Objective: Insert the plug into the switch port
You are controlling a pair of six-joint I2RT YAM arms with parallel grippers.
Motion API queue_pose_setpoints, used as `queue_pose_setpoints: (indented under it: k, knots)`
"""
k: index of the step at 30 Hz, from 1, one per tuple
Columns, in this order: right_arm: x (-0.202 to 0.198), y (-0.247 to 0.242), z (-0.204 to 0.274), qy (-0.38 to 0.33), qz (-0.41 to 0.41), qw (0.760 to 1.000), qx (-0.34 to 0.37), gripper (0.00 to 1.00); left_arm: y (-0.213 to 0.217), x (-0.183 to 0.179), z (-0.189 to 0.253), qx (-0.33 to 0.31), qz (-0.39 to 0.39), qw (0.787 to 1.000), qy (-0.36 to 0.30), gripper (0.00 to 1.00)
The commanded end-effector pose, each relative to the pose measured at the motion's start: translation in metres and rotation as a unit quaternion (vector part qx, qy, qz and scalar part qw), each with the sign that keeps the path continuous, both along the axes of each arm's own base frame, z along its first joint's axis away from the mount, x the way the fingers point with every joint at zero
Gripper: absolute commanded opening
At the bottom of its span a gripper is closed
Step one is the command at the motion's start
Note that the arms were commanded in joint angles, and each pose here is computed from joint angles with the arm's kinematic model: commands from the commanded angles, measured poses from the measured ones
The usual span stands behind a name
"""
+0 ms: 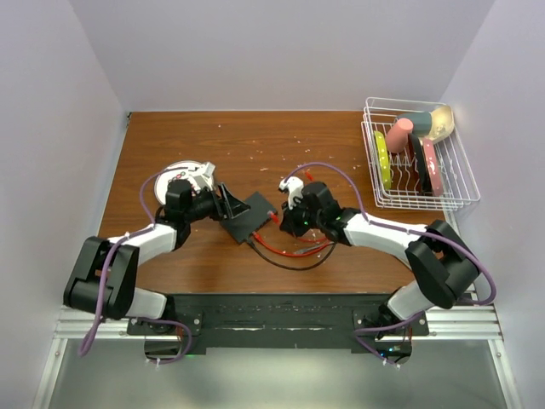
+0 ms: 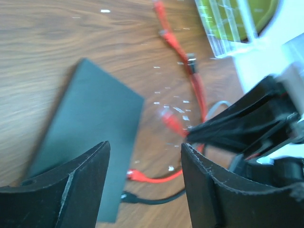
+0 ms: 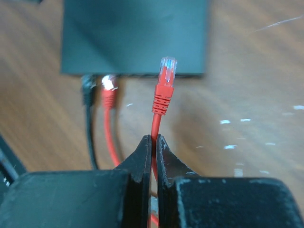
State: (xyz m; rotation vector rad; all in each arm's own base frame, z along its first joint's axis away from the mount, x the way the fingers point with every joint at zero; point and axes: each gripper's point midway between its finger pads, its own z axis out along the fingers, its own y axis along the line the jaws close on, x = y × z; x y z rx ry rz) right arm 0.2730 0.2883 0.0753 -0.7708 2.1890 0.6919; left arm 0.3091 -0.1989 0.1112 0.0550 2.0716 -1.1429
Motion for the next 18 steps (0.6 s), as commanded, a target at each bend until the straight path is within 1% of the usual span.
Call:
queue_pose_setpoints:
  k: [1,5,6,12,18]
  knots:
    - [-0.008,0.030,0.019,-0.036,0.019,0.998,0.044,0.00,-0.020,-0.009,0.025,-0.082,-0.057,0.995,-0.029,0.67]
    - [-0.017,0.037,0.024,-0.037,0.028,0.997,0.060,0.00,-0.031,-0.012,0.017,-0.089,-0.079,0.993,-0.022,0.67]
    - [-0.016,0.037,0.026,-0.039,0.026,0.997,0.064,0.00,-0.032,-0.011,0.016,-0.090,-0.081,0.992,-0.020,0.64]
    - [-0.015,0.043,0.035,-0.044,0.030,0.995,0.079,0.00,-0.044,-0.013,0.012,-0.095,-0.097,0.991,-0.014,0.55]
    - [-0.019,0.045,0.039,-0.042,0.037,0.994,0.093,0.00,-0.049,-0.010,0.007,-0.089,-0.094,0.992,-0.009,0.53]
